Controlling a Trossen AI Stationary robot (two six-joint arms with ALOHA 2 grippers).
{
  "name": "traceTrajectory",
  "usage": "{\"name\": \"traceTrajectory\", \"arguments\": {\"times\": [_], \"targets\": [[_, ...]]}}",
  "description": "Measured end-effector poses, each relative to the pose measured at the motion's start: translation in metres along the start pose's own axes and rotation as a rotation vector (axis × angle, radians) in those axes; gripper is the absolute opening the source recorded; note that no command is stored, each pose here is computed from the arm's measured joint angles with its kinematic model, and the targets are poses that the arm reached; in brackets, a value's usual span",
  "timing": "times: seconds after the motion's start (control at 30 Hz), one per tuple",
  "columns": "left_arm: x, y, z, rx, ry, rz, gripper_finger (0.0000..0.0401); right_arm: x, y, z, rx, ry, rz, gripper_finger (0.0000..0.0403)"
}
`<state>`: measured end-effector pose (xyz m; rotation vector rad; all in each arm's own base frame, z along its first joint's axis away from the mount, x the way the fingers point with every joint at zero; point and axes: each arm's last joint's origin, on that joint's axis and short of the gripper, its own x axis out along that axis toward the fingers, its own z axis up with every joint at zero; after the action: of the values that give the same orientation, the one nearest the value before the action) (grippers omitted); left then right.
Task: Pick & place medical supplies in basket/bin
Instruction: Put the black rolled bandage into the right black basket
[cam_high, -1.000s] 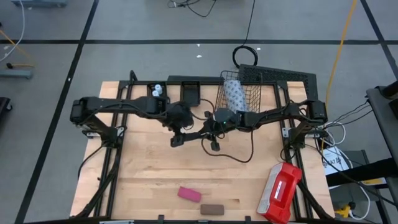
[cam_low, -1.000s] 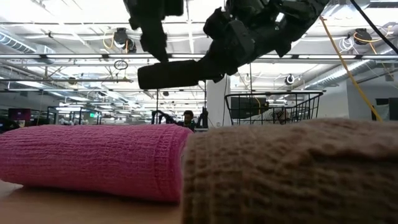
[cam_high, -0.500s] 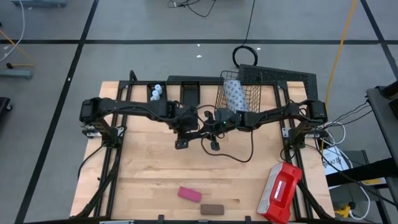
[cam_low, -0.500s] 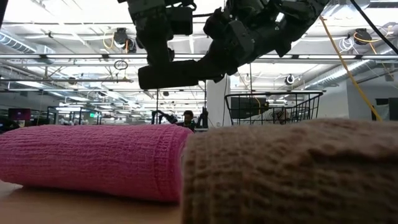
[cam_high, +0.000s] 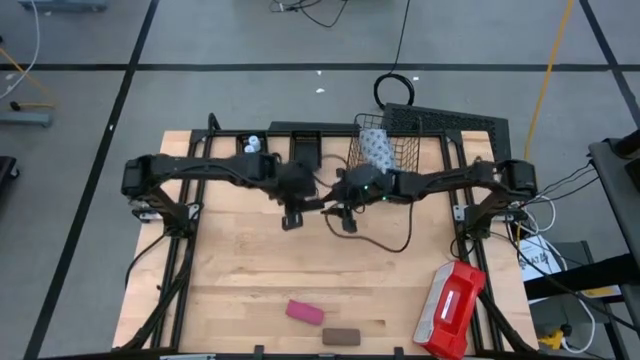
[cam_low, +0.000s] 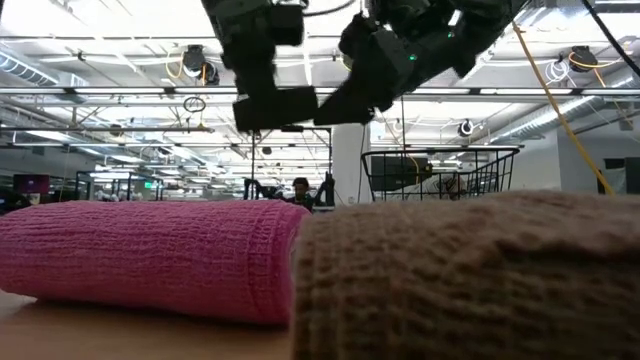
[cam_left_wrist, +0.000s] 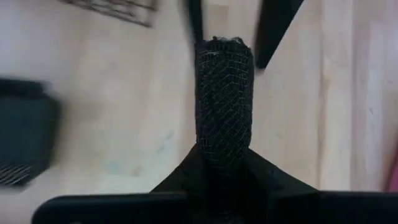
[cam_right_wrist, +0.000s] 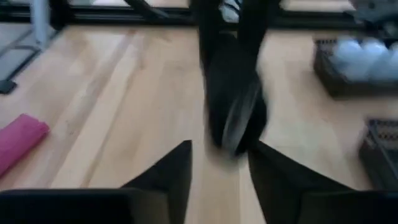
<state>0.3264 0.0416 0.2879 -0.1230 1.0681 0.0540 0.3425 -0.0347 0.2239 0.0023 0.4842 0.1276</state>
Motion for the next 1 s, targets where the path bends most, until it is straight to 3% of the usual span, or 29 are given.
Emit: {"name": "traceTrajectory", "arguments": {"times": [0.1, 0.23, 0.47, 0.53, 0.63, 0.7, 0.8, 1.0], "targets": [[-0.020, 0.017, 0.004, -0.060, -0.121, 0.039, 0.0052, -0.019, 0.000, -0.003, 0.043, 0.107, -0.066, 0.0174], [-0.031, 0.046, 0.002, -0.218, -0.233, 0.096, 0.0052, -0.044, 0.002, -0.002, 0.042, 0.138, -0.203, 0.0187], [-0.021, 0.112, -0.021, -0.802, -0.285, 0.256, 0.0052, -0.076, 0.008, -0.013, 0.023, -0.014, -0.270, 0.0174], [-0.016, 0.128, -0.029, -0.912, -0.296, 0.283, 0.0052, -0.083, 0.009, -0.015, 0.017, -0.066, -0.278, 0.0169], [-0.010, 0.147, -0.039, -1.010, -0.310, 0.302, 0.0052, -0.092, 0.012, -0.017, 0.003, -0.143, -0.280, 0.0166], [-0.005, 0.158, -0.040, -1.054, -0.348, 0.253, 0.0052, -0.096, 0.013, -0.018, -0.002, -0.187, -0.281, 0.0166], [0.008, 0.167, -0.037, -1.077, -0.384, 0.184, 0.0052, -0.098, 0.014, -0.020, -0.004, -0.201, -0.284, 0.0166], [0.039, 0.180, -0.034, -1.113, -0.378, 0.155, 0.0052, -0.099, 0.014, -0.019, -0.006, -0.215, -0.283, 0.0166]]}}
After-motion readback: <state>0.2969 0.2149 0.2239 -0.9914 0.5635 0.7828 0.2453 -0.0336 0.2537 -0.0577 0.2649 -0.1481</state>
